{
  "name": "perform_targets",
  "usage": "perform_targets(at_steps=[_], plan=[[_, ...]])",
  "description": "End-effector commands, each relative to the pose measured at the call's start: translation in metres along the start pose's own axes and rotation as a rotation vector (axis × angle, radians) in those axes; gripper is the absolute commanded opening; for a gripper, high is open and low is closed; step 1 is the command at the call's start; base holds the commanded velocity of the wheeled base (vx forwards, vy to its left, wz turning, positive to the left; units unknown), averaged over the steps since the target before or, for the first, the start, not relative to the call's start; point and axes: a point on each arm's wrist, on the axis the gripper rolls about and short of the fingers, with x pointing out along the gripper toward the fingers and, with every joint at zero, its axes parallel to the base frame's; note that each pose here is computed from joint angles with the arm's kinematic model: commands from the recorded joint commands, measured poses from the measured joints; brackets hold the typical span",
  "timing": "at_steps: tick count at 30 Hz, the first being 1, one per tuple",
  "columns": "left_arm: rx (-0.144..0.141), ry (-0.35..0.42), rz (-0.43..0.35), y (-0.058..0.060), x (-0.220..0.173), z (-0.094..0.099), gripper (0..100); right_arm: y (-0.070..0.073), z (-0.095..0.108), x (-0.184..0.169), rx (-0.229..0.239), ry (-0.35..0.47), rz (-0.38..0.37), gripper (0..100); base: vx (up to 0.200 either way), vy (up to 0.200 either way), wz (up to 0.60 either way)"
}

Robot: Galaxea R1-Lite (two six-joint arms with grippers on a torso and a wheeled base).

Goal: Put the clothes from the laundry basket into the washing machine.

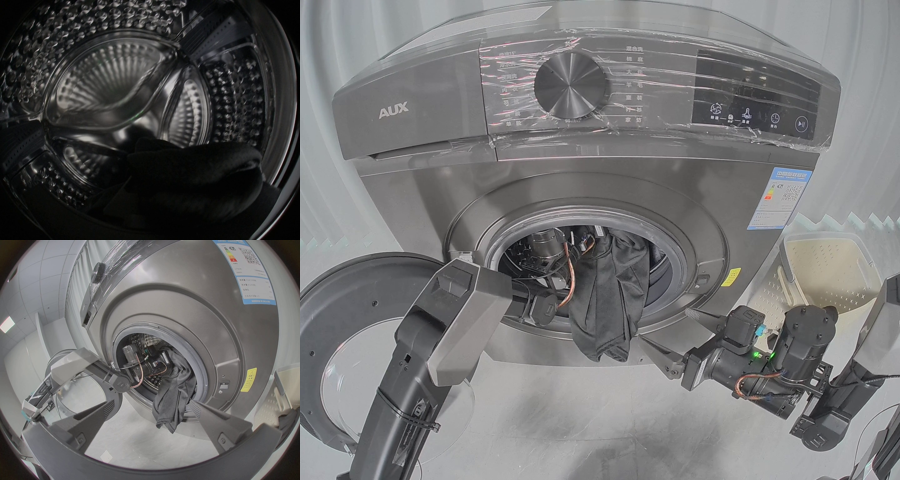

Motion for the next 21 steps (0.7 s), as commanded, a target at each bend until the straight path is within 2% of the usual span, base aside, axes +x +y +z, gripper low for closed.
perform_targets(at_steps=[1, 5, 6, 9, 14, 15, 17, 20, 21], plan=[[0.008, 0.027, 0.041, 0.011, 0.003, -0.027, 0, 0.0, 0.0, 0.0, 0.0, 0.0, 0.002, 100, 0.0, 0.0, 0.0], [0.001, 0.021, 0.037, 0.009, 0.004, -0.025, 0, 0.0, 0.0, 0.0, 0.0, 0.001, 0.002, 100, 0.0, 0.0, 0.0], [-0.003, 0.017, 0.035, 0.008, 0.004, -0.023, 100, 0.0, 0.0, 0.0, 0.0, 0.0, 0.002, 100, 0.0, 0.0, 0.0], [0.001, 0.056, 0.038, 0.007, -0.002, -0.026, 100, 0.0, 0.0, 0.0, 0.0, 0.0, 0.002, 100, 0.0, 0.0, 0.0], [0.021, 0.192, 0.018, 0.0, -0.025, -0.017, 100, 0.001, 0.001, 0.0, 0.0, -0.003, 0.003, 100, 0.0, 0.0, 0.0], [0.021, 0.192, 0.018, 0.0, -0.025, -0.017, 100, 0.001, 0.001, 0.0, 0.0, -0.003, 0.003, 100, 0.0, 0.0, 0.0], [0.021, 0.262, -0.031, -0.011, -0.038, -0.018, 100, 0.001, 0.0, 0.0, 0.0, -0.002, 0.002, 100, 0.0, 0.0, 0.0], [0.029, 0.305, -0.05, -0.016, -0.046, -0.019, 100, 0.001, 0.001, 0.0, 0.0, -0.003, 0.003, 100, 0.0, 0.0, 0.0], [0.032, 0.34, -0.064, -0.019, -0.052, -0.023, 100, 0.001, 0.001, 0.0, 0.0, -0.005, 0.003, 100, 0.0, 0.0, 0.0]])
